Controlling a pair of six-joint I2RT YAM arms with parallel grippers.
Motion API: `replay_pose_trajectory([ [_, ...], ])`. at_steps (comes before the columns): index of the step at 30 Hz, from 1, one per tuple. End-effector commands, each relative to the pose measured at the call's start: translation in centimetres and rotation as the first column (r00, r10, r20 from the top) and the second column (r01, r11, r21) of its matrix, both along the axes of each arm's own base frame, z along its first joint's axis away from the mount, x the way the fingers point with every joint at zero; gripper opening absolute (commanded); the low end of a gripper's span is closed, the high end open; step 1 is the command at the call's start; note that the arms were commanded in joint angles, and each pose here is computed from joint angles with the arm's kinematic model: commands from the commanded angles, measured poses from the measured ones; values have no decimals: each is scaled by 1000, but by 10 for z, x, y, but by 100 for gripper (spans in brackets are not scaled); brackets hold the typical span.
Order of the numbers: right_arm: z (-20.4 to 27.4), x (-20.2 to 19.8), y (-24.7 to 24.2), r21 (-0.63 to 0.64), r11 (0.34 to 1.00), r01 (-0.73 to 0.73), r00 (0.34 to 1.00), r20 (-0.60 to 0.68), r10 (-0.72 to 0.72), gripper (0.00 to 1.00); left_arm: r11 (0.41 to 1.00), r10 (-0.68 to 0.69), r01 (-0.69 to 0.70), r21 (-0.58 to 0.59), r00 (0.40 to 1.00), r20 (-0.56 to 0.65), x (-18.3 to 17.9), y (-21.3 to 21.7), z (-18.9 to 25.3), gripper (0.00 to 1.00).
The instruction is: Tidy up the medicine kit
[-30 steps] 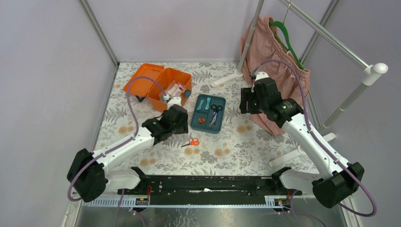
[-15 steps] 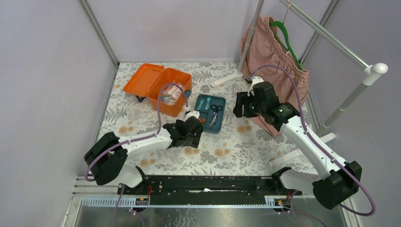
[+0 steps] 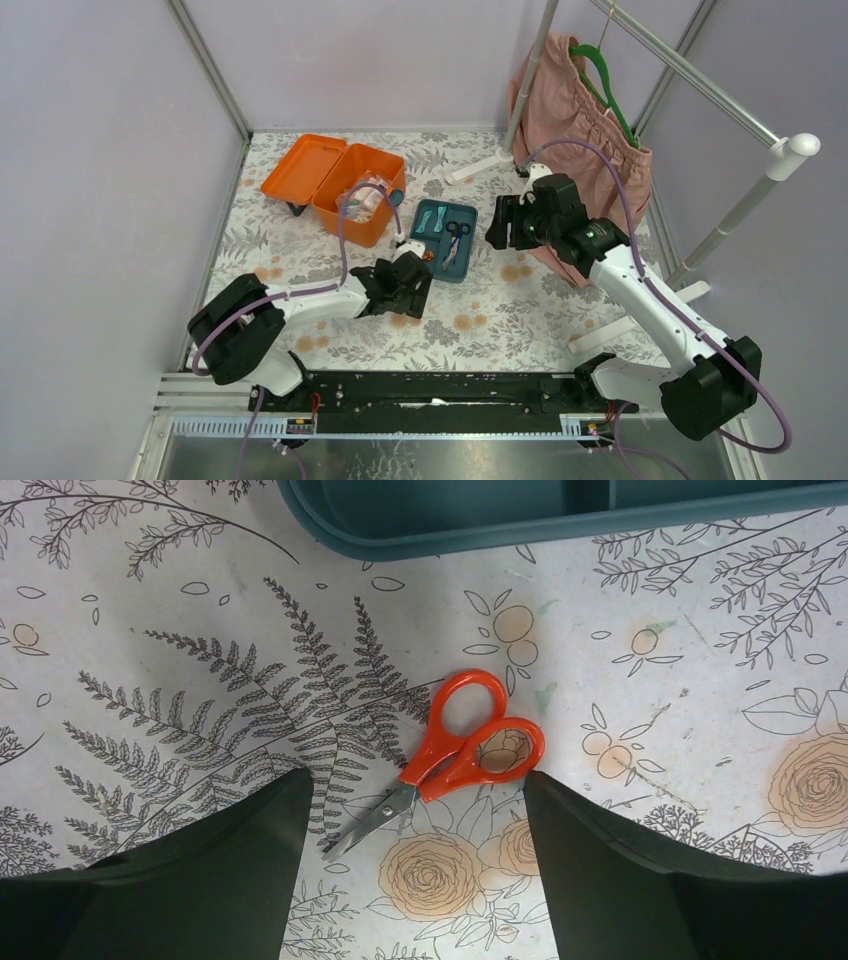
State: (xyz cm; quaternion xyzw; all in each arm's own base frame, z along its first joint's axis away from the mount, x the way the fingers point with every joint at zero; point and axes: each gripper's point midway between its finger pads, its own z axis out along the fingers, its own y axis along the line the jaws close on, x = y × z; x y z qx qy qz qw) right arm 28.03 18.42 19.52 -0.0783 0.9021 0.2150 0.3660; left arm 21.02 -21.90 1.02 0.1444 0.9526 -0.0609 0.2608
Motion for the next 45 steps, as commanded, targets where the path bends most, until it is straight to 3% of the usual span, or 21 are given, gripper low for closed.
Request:
replay_pose_trajectory([
  [1, 7, 2, 10, 38, 999, -29, 999, 15, 28, 68, 999, -7, 5, -41, 999, -49, -12, -7, -13, 85],
  [9, 5, 0, 1, 57, 998, 34, 998, 48, -37, 72, 997, 17, -26, -77, 994, -112, -44, -10, -11, 83],
  [17, 1, -4, -2, 68, 996, 57, 998, 32, -59, 72, 994, -41, 27, -110, 991, -126, -66, -42, 0, 77],
  [32, -3, -11, -6, 65, 996, 66, 998, 13, -67, 72, 976, 166, -165, 141, 986, 2, -41, 7, -9, 70],
  [37, -3, -11, -6, 59, 996, 68, 998, 6, -68, 73, 975, 163, -159, 157, 986, -16, -41, 2, -21, 64],
  [45, -3, -11, -7, 63, 995, 82, 997, 6, -82, 73, 975, 161, -157, 155, 987, -13, -42, 5, -21, 43],
])
